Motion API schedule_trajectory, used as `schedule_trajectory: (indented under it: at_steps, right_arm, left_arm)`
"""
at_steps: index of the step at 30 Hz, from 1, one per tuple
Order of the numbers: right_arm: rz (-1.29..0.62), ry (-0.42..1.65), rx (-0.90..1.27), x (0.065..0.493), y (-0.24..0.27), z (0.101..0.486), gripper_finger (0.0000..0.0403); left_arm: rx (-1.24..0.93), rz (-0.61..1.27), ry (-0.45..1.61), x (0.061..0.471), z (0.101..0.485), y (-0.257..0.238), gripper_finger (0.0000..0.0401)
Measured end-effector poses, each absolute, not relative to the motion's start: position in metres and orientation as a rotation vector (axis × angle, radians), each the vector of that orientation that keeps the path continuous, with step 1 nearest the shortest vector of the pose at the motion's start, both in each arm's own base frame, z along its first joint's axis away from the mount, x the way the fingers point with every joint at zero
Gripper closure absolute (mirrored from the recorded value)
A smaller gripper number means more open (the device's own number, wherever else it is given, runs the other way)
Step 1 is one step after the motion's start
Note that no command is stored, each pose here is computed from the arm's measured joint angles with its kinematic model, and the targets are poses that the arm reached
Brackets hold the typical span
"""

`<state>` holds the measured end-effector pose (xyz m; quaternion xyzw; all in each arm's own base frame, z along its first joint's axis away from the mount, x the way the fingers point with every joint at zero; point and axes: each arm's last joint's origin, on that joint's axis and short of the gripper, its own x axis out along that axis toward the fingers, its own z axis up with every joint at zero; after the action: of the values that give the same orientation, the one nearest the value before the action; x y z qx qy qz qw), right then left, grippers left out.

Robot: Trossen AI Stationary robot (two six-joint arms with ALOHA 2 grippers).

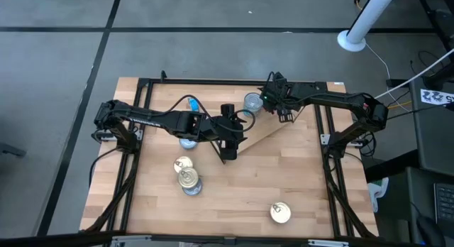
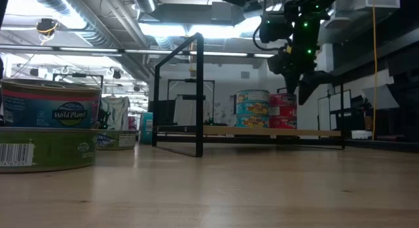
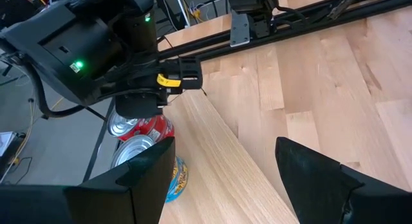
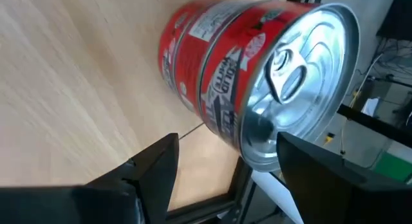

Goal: Stack canned seafood by type on shelf
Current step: Stack the red tuna can on top of the red tuna can on the shelf, then put the middle blue tuna can on the shelf

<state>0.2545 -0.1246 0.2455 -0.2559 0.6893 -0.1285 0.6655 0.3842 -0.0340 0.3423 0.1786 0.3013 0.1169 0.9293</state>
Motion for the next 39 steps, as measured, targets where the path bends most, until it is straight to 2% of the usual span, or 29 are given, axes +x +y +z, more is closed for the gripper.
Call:
schedule_trajectory:
  at_steps: [14,21,27,39]
  right_arm:
    - [-0.345,1.585,-0.624,0.254,-0.126,0.247,0.0141]
    - [-0.356,1.652,-0.554,0.246,-0.122,0.245,0.0141]
    - [-0.346,1.703,-0.462,0.238,-0.118,0.243,0.0141]
    - [-0.354,1.583,-0.395,0.231,-0.113,0.261,0.0141]
  left_arm:
    - [0.376,0.202,0.601,0.382,0.344,-0.049,0.0136]
    - [0.357,0.153,0.573,0.373,0.351,-0.073,0.0136]
    - [0.259,0.139,0.593,0.364,0.35,-0.09,0.0136]
    - [-0.026,0.229,0.837,0.32,0.341,-0.115,0.0136]
